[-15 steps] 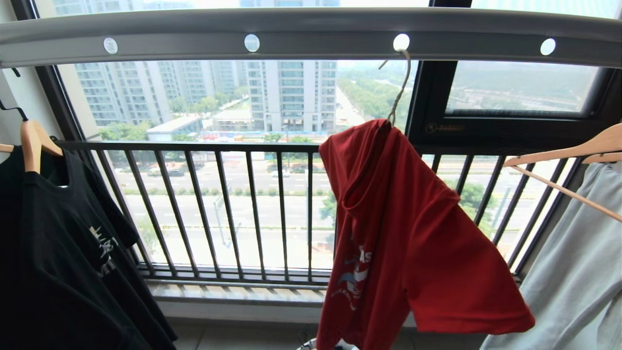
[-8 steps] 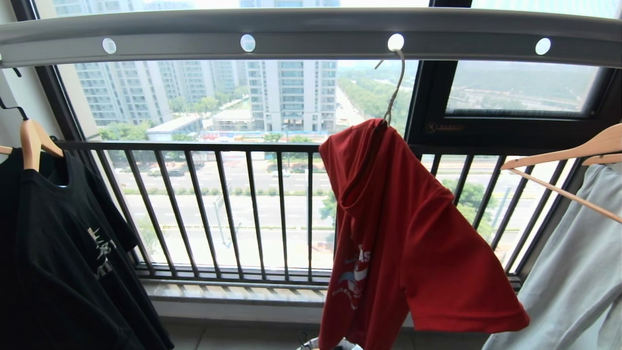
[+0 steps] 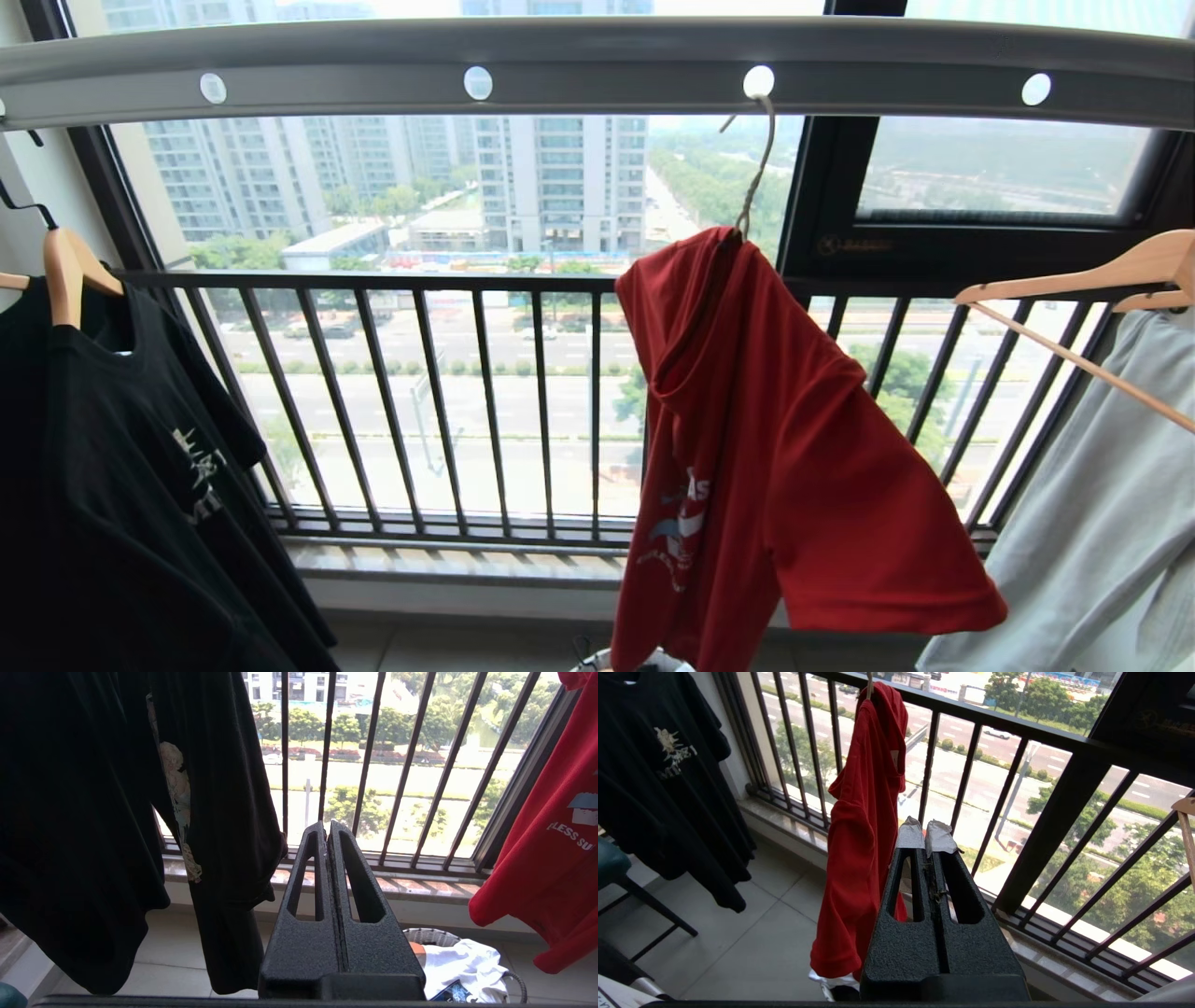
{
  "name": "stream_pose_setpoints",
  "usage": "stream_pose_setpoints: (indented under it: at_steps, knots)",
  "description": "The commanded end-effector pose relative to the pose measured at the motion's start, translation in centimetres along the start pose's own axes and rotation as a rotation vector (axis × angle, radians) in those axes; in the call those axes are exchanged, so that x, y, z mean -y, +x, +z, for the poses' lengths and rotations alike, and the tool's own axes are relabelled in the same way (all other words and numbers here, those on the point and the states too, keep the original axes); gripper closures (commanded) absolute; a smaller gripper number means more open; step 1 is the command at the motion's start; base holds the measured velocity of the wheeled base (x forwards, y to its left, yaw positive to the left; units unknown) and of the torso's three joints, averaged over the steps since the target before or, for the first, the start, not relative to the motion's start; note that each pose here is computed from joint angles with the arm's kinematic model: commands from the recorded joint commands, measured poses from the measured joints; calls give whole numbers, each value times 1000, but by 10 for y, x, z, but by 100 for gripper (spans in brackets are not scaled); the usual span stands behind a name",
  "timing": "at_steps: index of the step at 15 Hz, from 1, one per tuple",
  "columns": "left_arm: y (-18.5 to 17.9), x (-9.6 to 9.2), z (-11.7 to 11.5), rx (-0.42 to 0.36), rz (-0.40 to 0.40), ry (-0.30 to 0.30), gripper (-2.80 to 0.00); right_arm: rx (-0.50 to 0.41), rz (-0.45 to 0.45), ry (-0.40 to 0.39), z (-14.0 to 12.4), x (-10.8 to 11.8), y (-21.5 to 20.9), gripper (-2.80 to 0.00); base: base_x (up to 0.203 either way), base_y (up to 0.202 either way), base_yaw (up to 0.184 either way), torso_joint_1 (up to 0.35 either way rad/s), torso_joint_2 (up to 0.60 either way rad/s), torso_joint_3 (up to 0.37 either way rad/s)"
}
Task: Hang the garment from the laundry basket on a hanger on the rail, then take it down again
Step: Take the clothes off the clothes rack
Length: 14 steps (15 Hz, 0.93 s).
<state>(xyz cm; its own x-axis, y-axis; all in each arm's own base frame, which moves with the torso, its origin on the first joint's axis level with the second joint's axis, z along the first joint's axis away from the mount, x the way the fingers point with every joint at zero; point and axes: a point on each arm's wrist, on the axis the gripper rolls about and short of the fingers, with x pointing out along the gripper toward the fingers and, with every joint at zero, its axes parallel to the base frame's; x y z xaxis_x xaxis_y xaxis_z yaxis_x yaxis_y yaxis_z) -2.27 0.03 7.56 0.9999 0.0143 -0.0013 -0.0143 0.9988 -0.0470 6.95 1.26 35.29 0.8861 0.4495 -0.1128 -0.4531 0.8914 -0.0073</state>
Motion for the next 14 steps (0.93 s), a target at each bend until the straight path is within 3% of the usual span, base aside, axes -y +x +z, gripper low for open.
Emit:
stream_pose_setpoints:
  at_steps: [1,3,7,14]
  knots:
    - [0,0,0,-2,1,-1,0,-60,97,14,3,3,27,0,0,0,0,0,0,0]
    - [0,0,0,-2,1,-1,0,-119,186,21,0,1,53,0,0,0,0,0,0,0]
    - [0,0,0,-1,1,-1,0,-175,254,31,0,-2,84,0,0,0,0,0,0,0]
    - [0,0,0,0,1,-1,0,-181,357,21,7,-20,129,0,0,0,0,0,0,0]
